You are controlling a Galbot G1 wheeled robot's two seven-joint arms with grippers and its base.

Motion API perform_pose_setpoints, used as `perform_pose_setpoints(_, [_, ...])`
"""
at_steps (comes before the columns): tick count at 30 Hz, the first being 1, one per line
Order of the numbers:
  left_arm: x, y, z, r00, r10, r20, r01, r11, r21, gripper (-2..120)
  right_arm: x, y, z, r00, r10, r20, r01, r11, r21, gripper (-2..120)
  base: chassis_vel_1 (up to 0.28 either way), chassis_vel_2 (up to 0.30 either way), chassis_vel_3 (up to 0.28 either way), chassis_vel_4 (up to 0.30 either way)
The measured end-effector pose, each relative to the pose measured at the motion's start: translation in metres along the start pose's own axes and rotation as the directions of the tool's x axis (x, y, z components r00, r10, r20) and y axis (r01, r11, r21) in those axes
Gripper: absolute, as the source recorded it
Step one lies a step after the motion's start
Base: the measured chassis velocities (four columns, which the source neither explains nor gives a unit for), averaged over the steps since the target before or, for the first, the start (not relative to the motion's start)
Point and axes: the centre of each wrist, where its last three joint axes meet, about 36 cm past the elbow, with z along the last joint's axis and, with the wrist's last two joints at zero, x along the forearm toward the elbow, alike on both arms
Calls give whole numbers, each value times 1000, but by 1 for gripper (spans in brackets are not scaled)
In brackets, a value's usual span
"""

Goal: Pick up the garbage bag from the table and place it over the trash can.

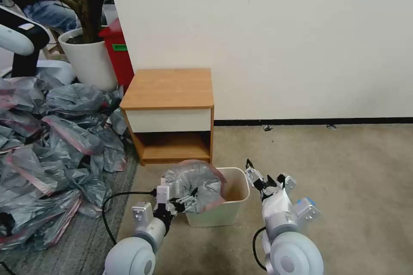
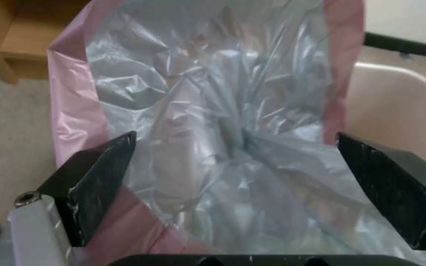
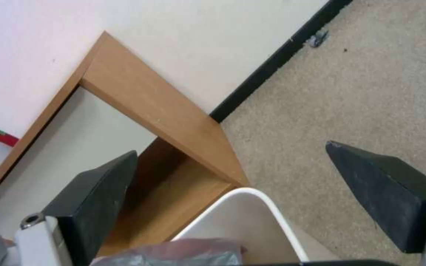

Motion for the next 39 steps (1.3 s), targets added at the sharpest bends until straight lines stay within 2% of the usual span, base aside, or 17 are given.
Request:
perform_pose_setpoints(12, [-10,2,6,999,-25,-25,25,1000,8,99,-1,-3,2,1000,10,4,-10,1000,2,95,0,0,0,0])
perform_pose_setpoints(18, [-15,1,-1,998,-42,-39,44,997,58,83,-1,-3,3,1000,13,3,-13,1000,4,95,0,0,0,0])
perform_pose_setpoints(21, [-17,1,-4,998,-47,-46,49,997,63,76,-1,-4,4,1000,14,3,-14,1000,5,95,0,0,0,0])
perform_pose_setpoints(23, [-17,2,-5,997,-49,-63,53,997,64,68,-2,-4,4,1000,16,3,-16,1000,5,95,0,0,0,0])
perform_pose_setpoints(33, [-21,1,-12,992,-59,-115,69,994,87,54,-4,-5,5,1000,20,3,-20,1000,2,94,0,0,0,0])
perform_pose_setpoints(39, [-27,0,-31,986,-71,-150,89,989,122,50,-6,-7,7,1000,29,4,-29,1000,2,93,0,0,0,0])
